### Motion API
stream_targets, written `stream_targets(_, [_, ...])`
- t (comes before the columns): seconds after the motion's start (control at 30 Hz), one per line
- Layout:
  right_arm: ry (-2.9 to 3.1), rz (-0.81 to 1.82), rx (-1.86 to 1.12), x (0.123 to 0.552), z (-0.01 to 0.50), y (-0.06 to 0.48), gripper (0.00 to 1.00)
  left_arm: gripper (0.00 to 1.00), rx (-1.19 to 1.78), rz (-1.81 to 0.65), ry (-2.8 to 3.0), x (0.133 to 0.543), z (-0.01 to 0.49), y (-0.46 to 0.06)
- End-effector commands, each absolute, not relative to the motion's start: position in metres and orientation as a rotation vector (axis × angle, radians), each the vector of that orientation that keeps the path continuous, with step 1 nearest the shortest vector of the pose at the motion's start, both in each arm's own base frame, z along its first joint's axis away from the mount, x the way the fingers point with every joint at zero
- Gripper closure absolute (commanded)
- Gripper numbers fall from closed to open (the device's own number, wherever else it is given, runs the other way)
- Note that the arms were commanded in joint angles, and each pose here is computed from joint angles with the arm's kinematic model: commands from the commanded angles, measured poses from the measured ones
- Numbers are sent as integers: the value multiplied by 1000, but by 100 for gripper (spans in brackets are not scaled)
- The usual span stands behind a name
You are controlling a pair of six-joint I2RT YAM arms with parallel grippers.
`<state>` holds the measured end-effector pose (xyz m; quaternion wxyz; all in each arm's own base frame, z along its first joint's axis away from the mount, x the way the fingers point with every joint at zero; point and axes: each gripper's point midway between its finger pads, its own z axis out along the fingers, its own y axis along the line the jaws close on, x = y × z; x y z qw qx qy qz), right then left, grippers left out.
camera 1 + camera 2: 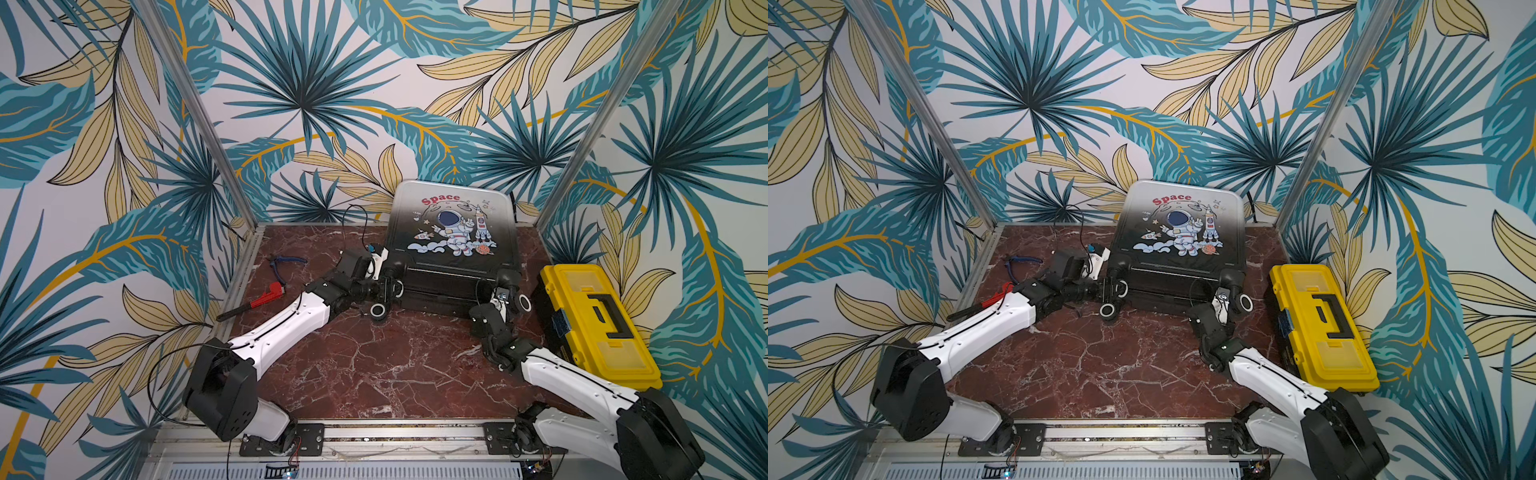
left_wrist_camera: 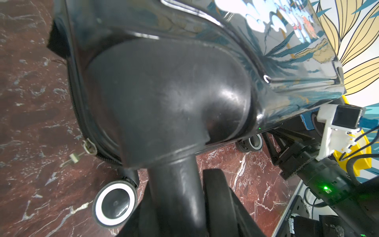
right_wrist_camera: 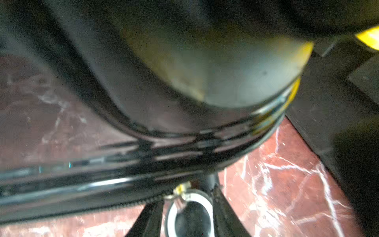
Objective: Close the suitcase zippers
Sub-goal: Zip the zipper on the suitcase.
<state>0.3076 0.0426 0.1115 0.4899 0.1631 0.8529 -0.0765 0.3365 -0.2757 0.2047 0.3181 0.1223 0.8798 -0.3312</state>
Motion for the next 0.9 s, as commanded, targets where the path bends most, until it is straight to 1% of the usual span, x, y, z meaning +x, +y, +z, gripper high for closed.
stream_targets(0.0, [1905, -77, 418, 327, 134, 48, 60, 77, 643, -1000, 2072, 318, 254, -309])
stream_targets(0.07, [1875, -62, 404, 332, 141, 51, 60, 77, 643, -1006, 2075, 318, 253, -308])
stream_targets(0.13, [1877, -75, 393, 336, 143, 51, 65, 77, 642, -1007, 2074, 319, 253, -307])
stream_targets(0.3, [1874, -97, 392, 337, 143, 46, 90, 77, 650, -1015, 2079, 319, 250, -308])
stream_targets(0.37, [1877, -91, 374, 337, 144, 48, 98, 77, 654, -1017, 2080, 318, 250, -308])
stream_targets(0.4, [1883, -78, 359, 337, 144, 50, 100, 77, 655, -1018, 2080, 318, 249, -308])
stream_targets(0.57, [1927, 21, 246, 337, 142, 71, 100, 77, 651, -1018, 2079, 319, 250, -309])
stream_targets(0.87, [2080, 394, -8, 325, 136, 146, 100, 77, 643, -1035, 2077, 322, 251, -312])
